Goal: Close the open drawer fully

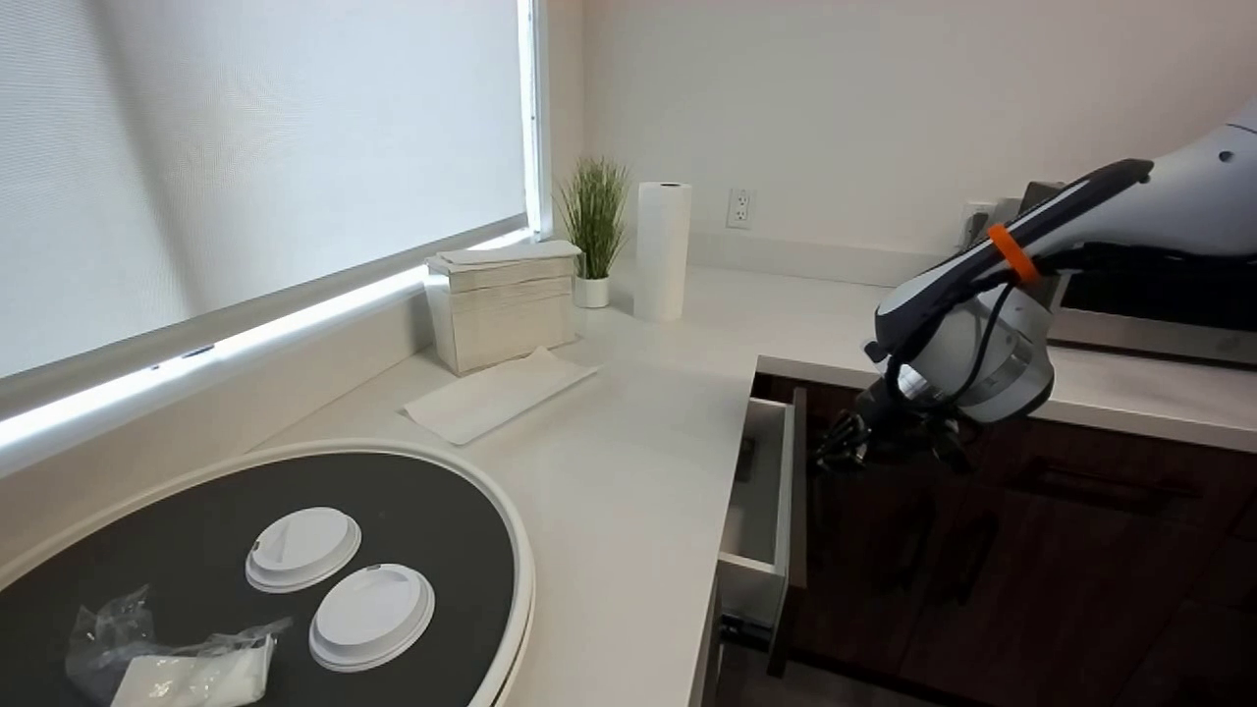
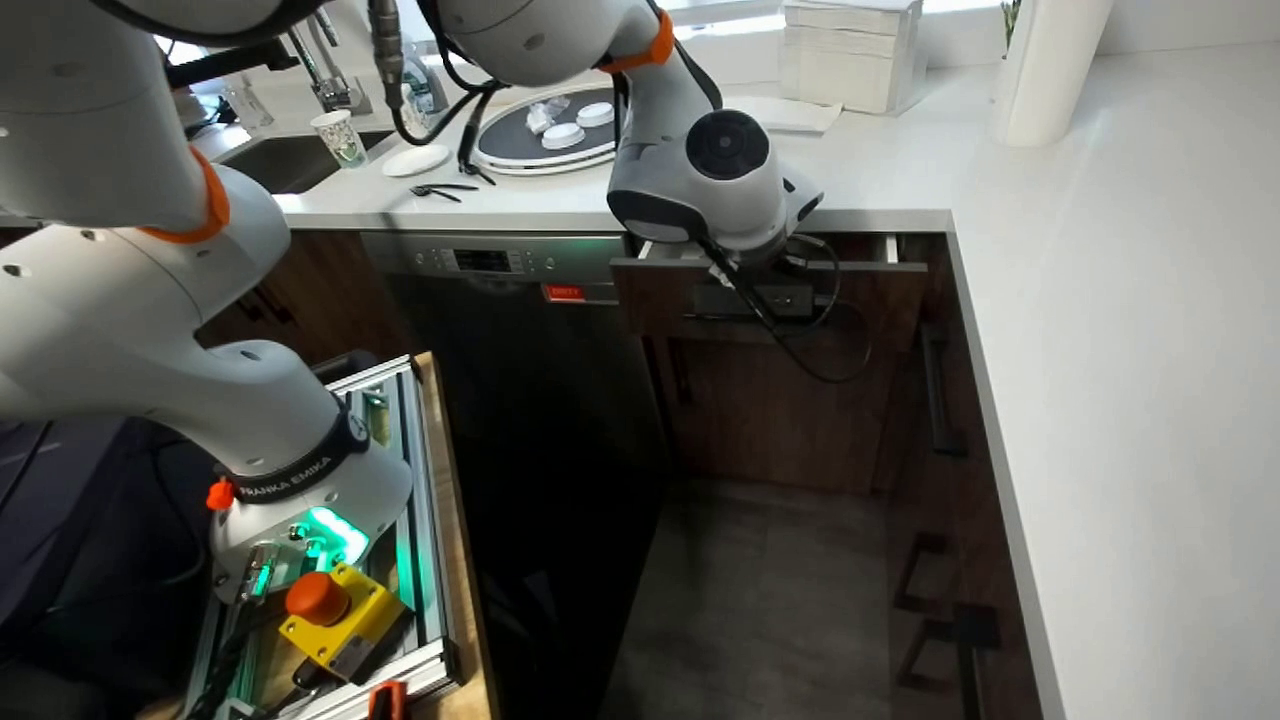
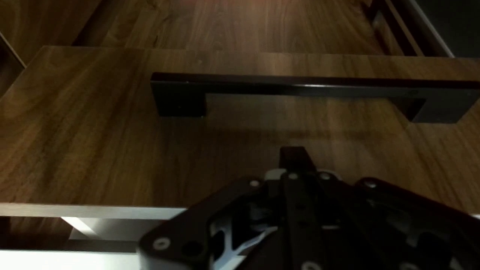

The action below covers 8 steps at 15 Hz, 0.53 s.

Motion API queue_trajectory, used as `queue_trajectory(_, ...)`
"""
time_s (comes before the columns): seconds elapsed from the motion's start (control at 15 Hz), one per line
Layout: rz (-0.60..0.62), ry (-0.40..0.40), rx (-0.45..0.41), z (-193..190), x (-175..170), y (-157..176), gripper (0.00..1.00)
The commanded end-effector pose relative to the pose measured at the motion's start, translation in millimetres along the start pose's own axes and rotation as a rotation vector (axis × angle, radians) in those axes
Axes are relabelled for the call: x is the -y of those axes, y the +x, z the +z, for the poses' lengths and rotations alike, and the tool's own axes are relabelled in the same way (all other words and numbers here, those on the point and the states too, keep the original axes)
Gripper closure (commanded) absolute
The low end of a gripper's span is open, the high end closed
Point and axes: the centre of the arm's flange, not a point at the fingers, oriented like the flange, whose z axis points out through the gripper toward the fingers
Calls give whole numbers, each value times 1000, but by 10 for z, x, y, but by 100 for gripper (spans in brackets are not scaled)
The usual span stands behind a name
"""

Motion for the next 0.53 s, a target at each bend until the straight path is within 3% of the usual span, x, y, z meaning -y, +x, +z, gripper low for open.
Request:
queue_trajectory(0.0,0,0,-1,3,-4,2,99)
queue_trajectory(0.47,-26,-8,-72,242,-93,70,100)
